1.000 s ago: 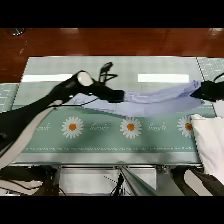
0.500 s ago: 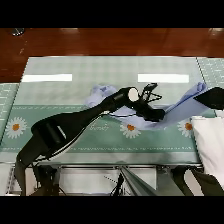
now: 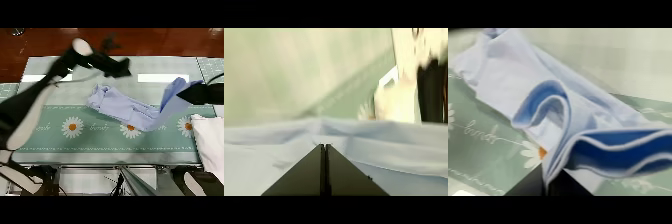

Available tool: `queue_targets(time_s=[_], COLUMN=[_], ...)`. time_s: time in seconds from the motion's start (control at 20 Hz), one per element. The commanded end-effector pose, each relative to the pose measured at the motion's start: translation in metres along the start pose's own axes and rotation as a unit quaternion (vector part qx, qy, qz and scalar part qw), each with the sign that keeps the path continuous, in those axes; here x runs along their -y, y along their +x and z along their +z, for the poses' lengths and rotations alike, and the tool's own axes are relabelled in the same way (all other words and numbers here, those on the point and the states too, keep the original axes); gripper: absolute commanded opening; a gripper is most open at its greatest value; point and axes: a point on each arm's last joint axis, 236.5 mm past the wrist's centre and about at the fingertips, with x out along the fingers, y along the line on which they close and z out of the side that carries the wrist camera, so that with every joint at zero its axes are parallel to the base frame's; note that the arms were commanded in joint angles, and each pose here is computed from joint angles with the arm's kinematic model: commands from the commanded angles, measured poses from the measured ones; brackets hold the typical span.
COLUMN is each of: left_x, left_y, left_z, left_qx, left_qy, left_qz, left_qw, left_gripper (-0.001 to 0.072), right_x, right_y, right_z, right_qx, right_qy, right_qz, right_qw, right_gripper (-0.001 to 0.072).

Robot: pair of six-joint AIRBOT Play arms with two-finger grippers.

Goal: Fold the shirts.

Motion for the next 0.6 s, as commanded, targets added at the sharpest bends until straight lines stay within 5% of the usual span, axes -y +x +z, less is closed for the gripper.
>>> queue_targets(time_s=[0.0,0.3,0.55], left_x=[-0.048,-0.076,-0.081], left_y=[-0.160,-0.374,-0.369], left_z=[0.043,-0.028,-0.128], left_qx=[0.104,0.290,0.350], left_qy=[0.012,0.041,0.008], left_qz=[0.096,0.317,0.320], left_qw=[0.990,0.902,0.880], left_gripper=[0.0021,0.0021,0.0021], right_x=[-0.046,-0.122,-0.151], right_y=[0.053,0.166,0.248], right_z=[0.010,0.026,0.041], right_qx=[-0.034,-0.124,-0.140], right_qy=[-0.008,-0.055,-0.039], right_qz=[0.062,0.114,0.139], right_qw=[0.997,0.984,0.980], right_gripper=[0.0019,0.0020,0.0020])
